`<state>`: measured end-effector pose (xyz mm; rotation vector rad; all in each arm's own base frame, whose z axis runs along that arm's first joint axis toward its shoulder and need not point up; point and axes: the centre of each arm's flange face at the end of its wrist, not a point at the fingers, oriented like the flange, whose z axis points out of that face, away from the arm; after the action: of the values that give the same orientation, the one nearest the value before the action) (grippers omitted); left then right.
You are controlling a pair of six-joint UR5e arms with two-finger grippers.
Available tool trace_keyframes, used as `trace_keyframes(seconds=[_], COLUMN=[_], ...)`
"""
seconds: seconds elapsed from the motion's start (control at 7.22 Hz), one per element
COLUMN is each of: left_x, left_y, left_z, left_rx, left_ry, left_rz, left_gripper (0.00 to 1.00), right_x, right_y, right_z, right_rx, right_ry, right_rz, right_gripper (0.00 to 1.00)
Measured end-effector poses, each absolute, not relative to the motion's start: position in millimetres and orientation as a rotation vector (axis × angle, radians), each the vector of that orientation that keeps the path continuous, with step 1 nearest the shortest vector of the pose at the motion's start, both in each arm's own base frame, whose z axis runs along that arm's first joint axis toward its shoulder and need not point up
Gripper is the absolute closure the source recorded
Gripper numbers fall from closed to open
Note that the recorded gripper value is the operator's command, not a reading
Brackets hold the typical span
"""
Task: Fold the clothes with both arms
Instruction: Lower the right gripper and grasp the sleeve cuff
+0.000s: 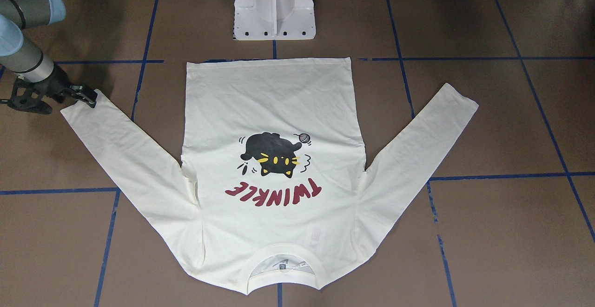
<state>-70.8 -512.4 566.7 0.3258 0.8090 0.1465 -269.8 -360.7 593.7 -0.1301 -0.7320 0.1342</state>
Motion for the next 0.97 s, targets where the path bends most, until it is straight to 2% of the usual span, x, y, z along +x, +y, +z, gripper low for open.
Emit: trace_keyframes(seconds=[0.69, 0.83, 0.97], left_x=[-70.9, -70.9, -70.9], left_y=[-515.1, -515.4, -515.5], left_z=[563.7, 563.4, 563.2], left_rx=[0.331, 0.332, 0.332], left_ry=[0.809, 0.809, 0.809], left_rz=[0.149, 0.149, 0.149], left_gripper=[0.0, 0.0, 0.0], right_x=[-267.5, -267.4, -267.9], right_y=[-356.2, -356.4, -356.8], right_z=[584.5, 586.3, 586.9], right_rx=[-0.149, -0.148, -0.149], right_ry=[-0.758, -0.754, -0.754], right_rz=[0.125, 0.127, 0.127], right_gripper=[0.03, 0.35, 0.72])
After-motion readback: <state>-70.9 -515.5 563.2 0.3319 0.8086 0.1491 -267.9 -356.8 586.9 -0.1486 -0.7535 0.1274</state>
